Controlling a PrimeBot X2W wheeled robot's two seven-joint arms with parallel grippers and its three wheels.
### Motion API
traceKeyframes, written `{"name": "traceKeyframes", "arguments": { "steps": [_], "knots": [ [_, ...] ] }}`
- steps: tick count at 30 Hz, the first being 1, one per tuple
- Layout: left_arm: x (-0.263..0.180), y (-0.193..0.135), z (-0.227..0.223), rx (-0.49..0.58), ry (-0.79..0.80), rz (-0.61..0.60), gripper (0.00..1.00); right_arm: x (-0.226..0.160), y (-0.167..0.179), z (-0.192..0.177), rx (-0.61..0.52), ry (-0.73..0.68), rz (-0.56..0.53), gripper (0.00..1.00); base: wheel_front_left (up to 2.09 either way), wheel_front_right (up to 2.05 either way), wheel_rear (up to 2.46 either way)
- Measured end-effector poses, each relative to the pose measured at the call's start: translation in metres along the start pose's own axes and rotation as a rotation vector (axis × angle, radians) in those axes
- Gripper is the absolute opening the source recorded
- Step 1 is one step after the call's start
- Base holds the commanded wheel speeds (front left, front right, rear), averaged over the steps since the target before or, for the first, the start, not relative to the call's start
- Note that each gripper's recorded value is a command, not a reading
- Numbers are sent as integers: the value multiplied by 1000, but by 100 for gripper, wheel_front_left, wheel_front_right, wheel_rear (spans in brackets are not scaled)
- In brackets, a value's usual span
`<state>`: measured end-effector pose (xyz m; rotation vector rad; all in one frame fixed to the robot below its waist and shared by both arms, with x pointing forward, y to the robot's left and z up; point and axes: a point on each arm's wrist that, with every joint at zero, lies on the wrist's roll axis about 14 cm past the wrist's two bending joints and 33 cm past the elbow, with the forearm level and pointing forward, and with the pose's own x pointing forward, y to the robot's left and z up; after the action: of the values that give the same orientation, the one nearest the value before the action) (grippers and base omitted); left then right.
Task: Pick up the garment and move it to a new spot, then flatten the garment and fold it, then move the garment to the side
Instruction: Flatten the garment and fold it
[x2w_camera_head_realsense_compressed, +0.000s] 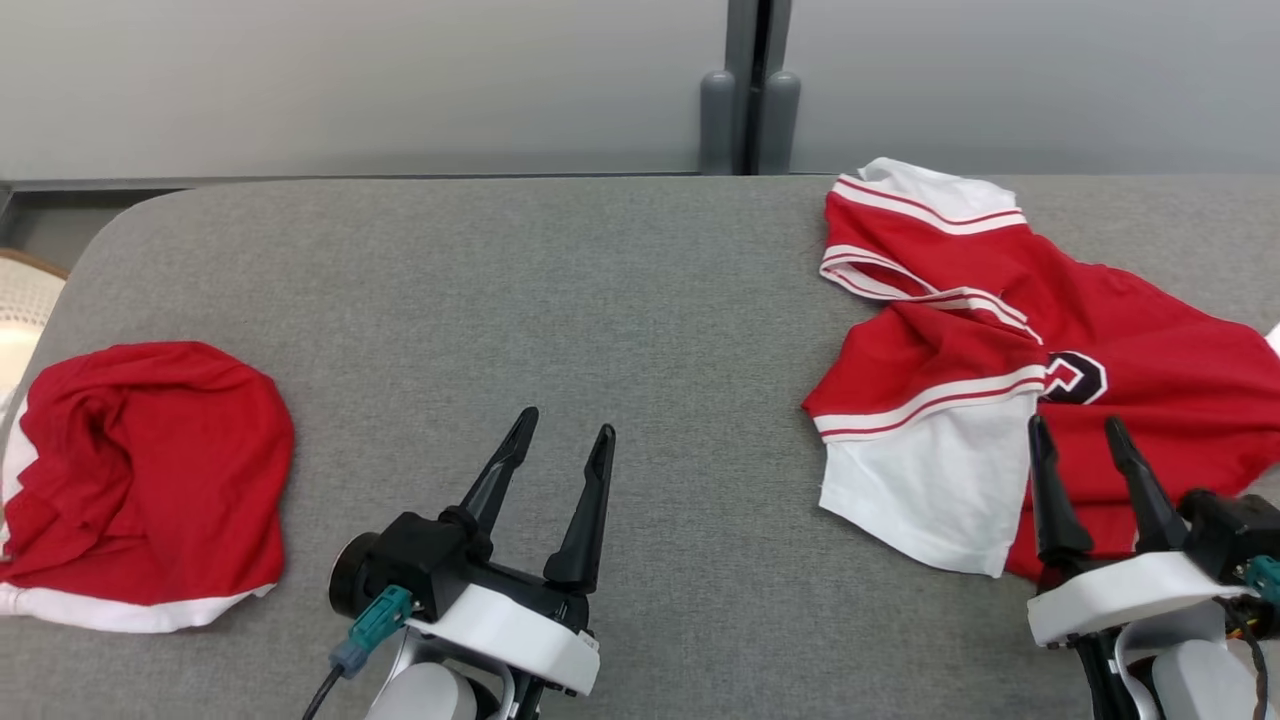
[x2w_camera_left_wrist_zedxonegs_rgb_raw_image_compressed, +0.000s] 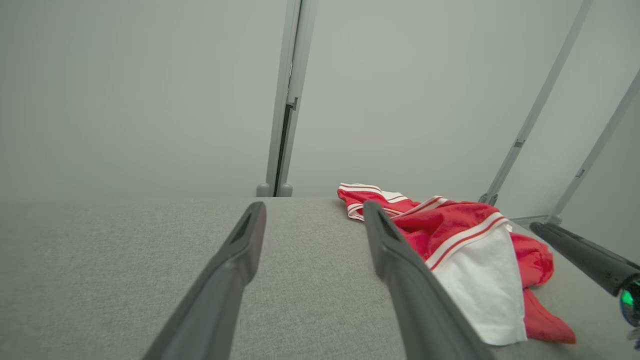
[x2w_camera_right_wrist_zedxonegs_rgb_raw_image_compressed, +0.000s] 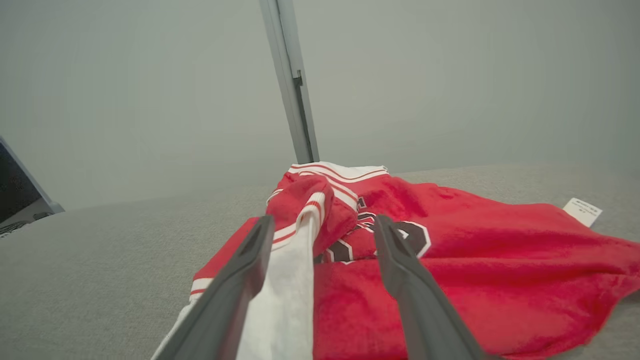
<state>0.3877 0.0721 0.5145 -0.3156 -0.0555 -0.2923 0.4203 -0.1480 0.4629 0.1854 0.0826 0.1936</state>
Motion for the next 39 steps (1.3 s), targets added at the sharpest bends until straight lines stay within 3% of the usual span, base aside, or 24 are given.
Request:
{"name": "traceKeyframes", "arguments": {
  "steps": [4, 5, 6, 15, 24, 32, 33, 34, 39],
  "knots": [
    [-5, 11, -1, 1, 7, 37, 100, 19, 4, -15, 3, 60, 25, 100, 0, 0, 0],
    [-7, 14, -2, -1, 8, 49, 100, 24, 7, -19, 21, 71, 29, 30, 0, 0, 0],
    [-9, 18, -2, 1, 10, 61, 100, 29, 10, -22, 29, 79, 36, 0, 0, 0, 0],
    [-27, 43, 4, 7, -2, 158, 100, 66, 45, 3, -12, 0, 160, 0, 0, 0, 0],
    [-46, 56, 19, 5, -42, 225, 100, 90, 155, 36, -100, -58, 481, 0, 0, 0, 0],
    [-62, 69, 15, -16, -28, 299, 100, 105, 231, -14, -239, 161, 705, 0, 0, 0, 0],
    [-64, 71, 14, -18, -25, 309, 100, 105, 238, -20, -241, 182, 720, 37, 0, 0, 0],
    [-66, 73, 14, -18, -22, 320, 100, 106, 244, -26, -254, 199, 736, 100, 0, 0, 0],
    [-71, 81, 11, -18, -12, 355, 100, 96, 269, -52, -311, 254, 822, 100, 0, 0, 0]
  ]
}}
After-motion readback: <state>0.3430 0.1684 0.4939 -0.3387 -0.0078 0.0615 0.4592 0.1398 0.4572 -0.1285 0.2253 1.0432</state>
